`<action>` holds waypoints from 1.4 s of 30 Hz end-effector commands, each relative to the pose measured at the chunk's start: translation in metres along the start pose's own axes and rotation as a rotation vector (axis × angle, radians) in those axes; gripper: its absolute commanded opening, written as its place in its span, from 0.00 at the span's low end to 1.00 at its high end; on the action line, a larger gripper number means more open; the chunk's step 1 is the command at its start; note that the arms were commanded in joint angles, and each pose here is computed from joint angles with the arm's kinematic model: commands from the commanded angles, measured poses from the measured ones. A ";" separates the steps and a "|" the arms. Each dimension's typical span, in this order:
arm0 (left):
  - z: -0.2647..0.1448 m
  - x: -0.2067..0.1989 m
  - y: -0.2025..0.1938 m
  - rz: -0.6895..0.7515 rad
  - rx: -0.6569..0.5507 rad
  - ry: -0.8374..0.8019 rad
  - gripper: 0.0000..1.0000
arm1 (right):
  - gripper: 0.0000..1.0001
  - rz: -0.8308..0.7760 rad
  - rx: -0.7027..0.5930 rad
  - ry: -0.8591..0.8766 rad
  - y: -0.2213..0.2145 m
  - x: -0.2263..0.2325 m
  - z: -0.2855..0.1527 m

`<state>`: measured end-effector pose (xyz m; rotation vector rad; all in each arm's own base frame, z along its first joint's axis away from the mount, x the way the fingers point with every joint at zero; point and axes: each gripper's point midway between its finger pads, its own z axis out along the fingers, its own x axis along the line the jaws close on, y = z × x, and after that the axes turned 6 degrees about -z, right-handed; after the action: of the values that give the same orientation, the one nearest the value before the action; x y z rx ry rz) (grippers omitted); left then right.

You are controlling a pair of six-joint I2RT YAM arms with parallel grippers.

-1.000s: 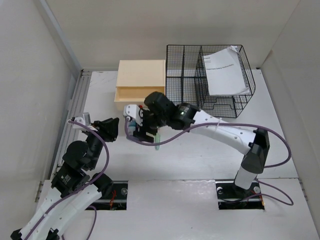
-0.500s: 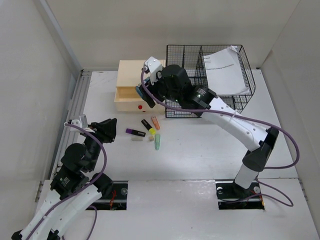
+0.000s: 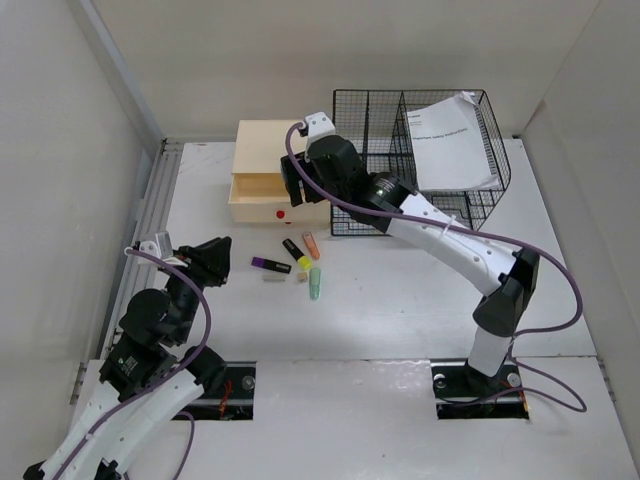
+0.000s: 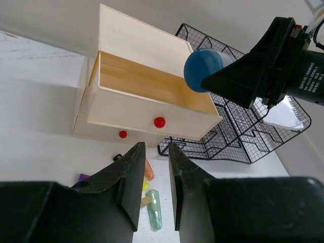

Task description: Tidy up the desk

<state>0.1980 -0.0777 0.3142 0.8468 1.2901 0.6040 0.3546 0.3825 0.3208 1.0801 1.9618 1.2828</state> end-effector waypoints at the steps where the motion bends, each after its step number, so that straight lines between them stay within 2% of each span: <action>1: -0.001 -0.004 0.011 -0.027 -0.043 -0.018 0.22 | 0.00 0.096 -0.088 -0.037 0.022 -0.002 -0.008; 5: -0.001 -0.004 0.011 -0.027 -0.043 -0.018 0.21 | 0.01 0.095 -0.064 -0.055 0.013 -0.005 -0.007; 9: -0.001 -0.004 0.011 -0.027 -0.043 -0.018 0.21 | 0.07 0.087 -0.043 -0.048 0.002 -0.004 -0.005; 12: -0.001 -0.004 0.011 -0.027 -0.043 -0.018 0.21 | 0.18 0.083 -0.034 -0.050 -0.002 -0.003 -0.001; 13: -0.001 -0.004 0.011 -0.027 -0.043 -0.018 0.21 | 0.27 0.083 -0.034 -0.050 -0.002 -0.003 -0.001; 16: -0.001 -0.004 0.011 -0.027 -0.043 -0.018 0.21 | 0.46 0.058 -0.041 -0.049 -0.001 -0.003 0.003; 18: -0.001 -0.004 0.011 -0.027 -0.043 -0.018 0.21 | 0.65 0.052 -0.048 -0.039 0.001 -0.001 0.003; 20: -0.001 -0.004 0.011 -0.027 -0.043 -0.018 0.21 | 0.78 0.030 -0.058 -0.038 0.003 -0.002 0.003; 26: -0.001 -0.004 0.011 -0.027 -0.043 -0.018 0.21 | 0.91 0.025 -0.091 -0.034 0.017 -0.003 -0.003; 29: -0.001 -0.004 0.011 -0.027 -0.043 -0.018 0.21 | 0.92 0.024 -0.090 -0.025 0.017 -0.001 -0.003; 31: -0.001 -0.004 0.011 -0.027 -0.043 -0.018 0.21 | 0.84 0.017 -0.096 0.000 0.020 0.002 -0.006; 32: -0.001 -0.004 0.011 -0.027 -0.043 -0.018 0.21 | 0.73 -0.011 -0.118 0.027 0.024 0.004 -0.011; 33: -0.001 -0.004 0.011 -0.027 -0.043 -0.018 0.21 | 0.58 -0.051 -0.147 0.089 0.032 0.011 -0.022; 34: -0.001 -0.004 0.011 -0.027 -0.043 -0.018 0.21 | 0.24 -0.130 -0.164 0.331 0.033 0.041 -0.034; 35: -0.001 -0.004 0.011 -0.027 -0.043 -0.018 0.21 | 0.09 -0.200 -0.208 0.457 0.037 0.055 -0.045; 36: -0.001 -0.004 0.011 -0.027 -0.043 -0.018 0.21 | 0.00 -0.280 -0.225 0.555 0.029 0.064 -0.051; 37: -0.001 -0.004 0.011 -0.027 -0.043 -0.018 0.21 | 0.00 -0.322 -0.245 0.726 0.026 0.083 -0.067; 38: -0.001 -0.004 0.011 -0.027 -0.043 -0.018 0.21 | 0.00 -0.333 -0.238 0.748 0.024 0.086 -0.068; 39: -0.001 -0.004 0.011 -0.027 -0.043 -0.018 0.21 | 0.00 -0.418 -0.219 0.763 0.025 0.084 -0.073; 40: -0.001 -0.004 0.011 -0.027 -0.043 -0.018 0.21 | 0.00 -0.478 -0.163 0.845 0.002 0.088 -0.063; 41: -0.001 -0.004 0.011 -0.027 -0.043 -0.018 0.21 | 0.00 -0.458 -0.168 0.939 -0.001 0.089 -0.068; 42: -0.001 -0.004 0.011 -0.027 -0.043 -0.018 0.21 | 0.00 -0.446 -0.151 0.948 -0.007 0.085 -0.062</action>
<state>0.1971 -0.0770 0.3152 0.8414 1.2872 0.6029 0.2817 0.4220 0.3325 0.2223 2.3950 1.6625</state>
